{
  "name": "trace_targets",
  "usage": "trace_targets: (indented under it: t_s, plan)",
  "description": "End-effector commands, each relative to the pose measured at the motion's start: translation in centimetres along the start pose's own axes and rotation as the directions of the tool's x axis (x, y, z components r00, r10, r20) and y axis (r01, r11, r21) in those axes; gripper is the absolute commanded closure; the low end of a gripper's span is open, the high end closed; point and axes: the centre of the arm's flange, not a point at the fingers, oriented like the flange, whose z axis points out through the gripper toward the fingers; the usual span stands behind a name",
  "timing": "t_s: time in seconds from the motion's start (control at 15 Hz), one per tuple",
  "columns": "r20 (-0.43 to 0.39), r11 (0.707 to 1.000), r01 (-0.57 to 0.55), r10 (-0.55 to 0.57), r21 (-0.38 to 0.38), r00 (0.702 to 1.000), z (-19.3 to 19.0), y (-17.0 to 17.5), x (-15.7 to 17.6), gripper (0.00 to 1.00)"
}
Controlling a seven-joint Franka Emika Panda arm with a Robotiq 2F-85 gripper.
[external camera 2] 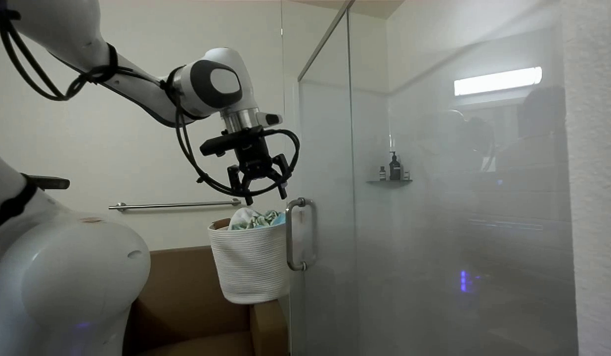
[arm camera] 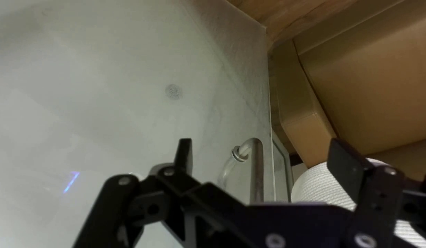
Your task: Open the shower door
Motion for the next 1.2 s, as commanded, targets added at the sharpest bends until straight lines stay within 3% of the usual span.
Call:
trace_targets:
  t_s: [0.0,0.4,0.87,1.0,1.07,1.13]
  plan:
    - [-0.002,0.996,-0.075,0.075,-0.051,0.997,-3.7,-1.2,-0.3,0.00]
    - [-0.081,0.956,-0.238,0.227,-0.173,0.970,-11.1,0.5,0.6,0.00]
    - [-0.142,0.894,-0.394,0.371,-0.214,0.918,-15.2,4.6,0.5,0.00]
    - [-0.152,0.888,-0.403,0.377,-0.222,0.914,-15.6,5.0,0.6,0.00]
    - [-0.163,0.907,-0.374,0.347,-0.193,0.924,-15.2,4.6,0.0,0.00]
    - [-0.165,0.906,-0.376,0.348,-0.192,0.923,-15.3,4.7,0.0,0.00]
